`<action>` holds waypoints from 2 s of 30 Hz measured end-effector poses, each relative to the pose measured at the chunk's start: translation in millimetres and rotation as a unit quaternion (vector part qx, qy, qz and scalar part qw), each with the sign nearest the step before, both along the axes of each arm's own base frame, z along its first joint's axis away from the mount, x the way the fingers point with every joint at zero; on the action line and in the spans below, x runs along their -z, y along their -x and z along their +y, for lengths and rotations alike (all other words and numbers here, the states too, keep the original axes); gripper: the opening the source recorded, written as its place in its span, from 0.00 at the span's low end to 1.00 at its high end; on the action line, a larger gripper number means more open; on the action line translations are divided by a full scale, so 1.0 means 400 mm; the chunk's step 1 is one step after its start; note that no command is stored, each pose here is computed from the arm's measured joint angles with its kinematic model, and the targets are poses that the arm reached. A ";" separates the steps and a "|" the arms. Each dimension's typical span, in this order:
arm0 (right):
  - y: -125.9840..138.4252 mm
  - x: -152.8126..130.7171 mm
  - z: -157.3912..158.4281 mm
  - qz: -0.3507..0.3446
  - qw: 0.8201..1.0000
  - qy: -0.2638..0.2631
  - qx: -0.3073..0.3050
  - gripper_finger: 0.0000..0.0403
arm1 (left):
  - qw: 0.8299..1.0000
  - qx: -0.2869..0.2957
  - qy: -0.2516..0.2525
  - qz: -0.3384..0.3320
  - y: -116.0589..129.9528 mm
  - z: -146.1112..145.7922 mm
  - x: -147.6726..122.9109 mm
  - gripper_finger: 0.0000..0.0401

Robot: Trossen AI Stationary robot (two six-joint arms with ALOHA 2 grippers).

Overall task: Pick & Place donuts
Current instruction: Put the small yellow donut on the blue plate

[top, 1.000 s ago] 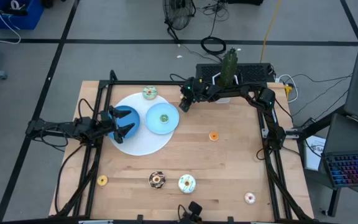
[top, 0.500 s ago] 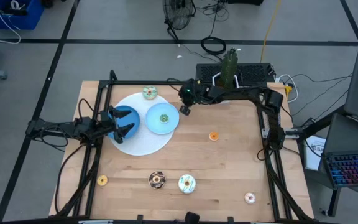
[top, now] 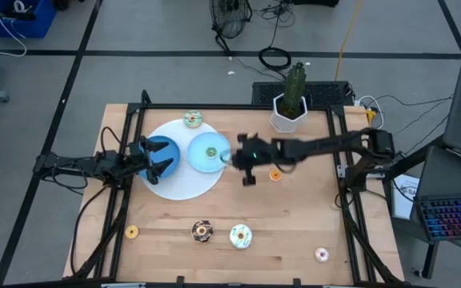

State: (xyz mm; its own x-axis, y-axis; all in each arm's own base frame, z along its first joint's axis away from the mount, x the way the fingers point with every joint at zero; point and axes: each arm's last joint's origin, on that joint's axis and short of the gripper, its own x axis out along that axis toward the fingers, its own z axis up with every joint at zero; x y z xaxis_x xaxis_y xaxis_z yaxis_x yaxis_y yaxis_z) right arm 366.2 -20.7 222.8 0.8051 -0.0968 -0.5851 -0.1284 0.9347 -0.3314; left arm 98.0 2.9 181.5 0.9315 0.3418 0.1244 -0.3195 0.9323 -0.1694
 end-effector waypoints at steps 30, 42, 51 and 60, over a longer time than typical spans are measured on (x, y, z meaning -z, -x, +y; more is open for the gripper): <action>0.050 0.050 0.127 -0.208 0.952 0.219 -0.055 0.01 | 0.997 0.014 0.075 -0.028 -0.025 -0.003 -0.005 0.86; 0.044 0.045 0.082 -0.228 0.952 0.186 -0.081 0.01 | 0.974 0.002 -0.165 0.155 -0.161 -0.017 -0.053 0.86; 0.044 0.046 0.078 -0.230 0.953 0.178 -0.087 0.01 | 0.905 0.008 -0.335 0.262 -0.348 -0.036 -0.090 0.86; 0.044 0.048 0.079 -0.226 0.953 0.178 -0.090 0.01 | 0.888 0.032 -0.363 0.281 -0.448 -0.080 -0.099 0.86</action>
